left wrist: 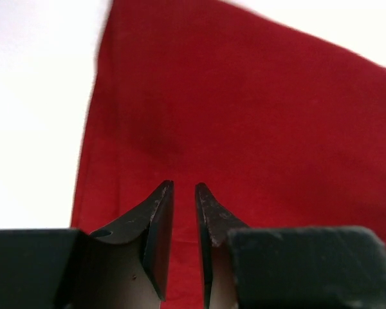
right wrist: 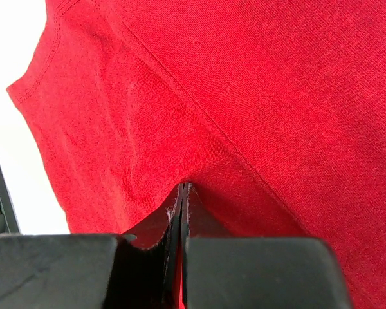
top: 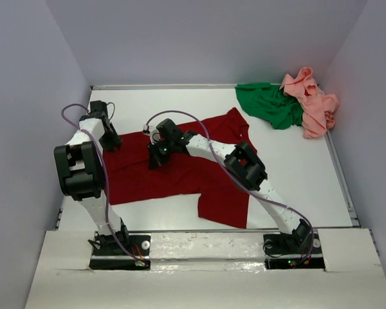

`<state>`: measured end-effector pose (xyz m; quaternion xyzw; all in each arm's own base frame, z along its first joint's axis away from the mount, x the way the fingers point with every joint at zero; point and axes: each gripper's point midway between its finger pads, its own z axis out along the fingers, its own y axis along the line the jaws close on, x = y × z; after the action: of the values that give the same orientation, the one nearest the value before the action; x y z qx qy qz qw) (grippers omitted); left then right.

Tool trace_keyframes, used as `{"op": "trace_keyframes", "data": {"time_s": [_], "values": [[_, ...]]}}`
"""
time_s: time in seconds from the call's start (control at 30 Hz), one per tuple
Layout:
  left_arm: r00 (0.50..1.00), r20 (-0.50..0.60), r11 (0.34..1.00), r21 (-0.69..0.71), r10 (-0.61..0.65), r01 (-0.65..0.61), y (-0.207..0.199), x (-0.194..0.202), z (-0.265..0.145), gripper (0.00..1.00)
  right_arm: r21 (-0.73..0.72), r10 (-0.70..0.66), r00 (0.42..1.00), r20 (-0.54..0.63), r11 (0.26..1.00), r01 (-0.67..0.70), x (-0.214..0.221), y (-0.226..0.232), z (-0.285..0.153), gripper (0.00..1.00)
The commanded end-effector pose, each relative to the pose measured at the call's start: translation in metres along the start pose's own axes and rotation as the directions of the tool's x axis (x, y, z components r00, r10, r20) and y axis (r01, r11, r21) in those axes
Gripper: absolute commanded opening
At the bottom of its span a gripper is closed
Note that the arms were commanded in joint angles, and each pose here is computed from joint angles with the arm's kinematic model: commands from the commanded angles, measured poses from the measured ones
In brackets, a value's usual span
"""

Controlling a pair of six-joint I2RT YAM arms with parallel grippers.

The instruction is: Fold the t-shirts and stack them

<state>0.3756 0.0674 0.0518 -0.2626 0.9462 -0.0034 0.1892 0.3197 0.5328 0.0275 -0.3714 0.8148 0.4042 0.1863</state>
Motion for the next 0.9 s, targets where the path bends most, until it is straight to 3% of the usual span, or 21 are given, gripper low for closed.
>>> {"op": "trace_keyframes", "data": {"time_s": [0.0,0.43,0.87], "values": [[0.993,0.094,0.995,-0.082,0.065,-0.057,-0.007,-0.025,-0.013,0.3,0.035,0.019,0.998,-0.064,0.999,-0.016,0.024,-0.004,0.002,0.0],[0.992,0.042,0.977,-0.183,0.123,-0.113,0.0,-0.027,0.004,0.34,0.035,0.017,0.998,-0.064,0.999,-0.015,0.024,-0.004,0.001,0.0],[0.993,-0.001,0.978,-0.176,0.118,-0.116,-0.001,-0.013,0.022,0.35,0.039,0.016,0.997,-0.071,0.999,-0.013,0.028,-0.004,0.0,0.0]]}}
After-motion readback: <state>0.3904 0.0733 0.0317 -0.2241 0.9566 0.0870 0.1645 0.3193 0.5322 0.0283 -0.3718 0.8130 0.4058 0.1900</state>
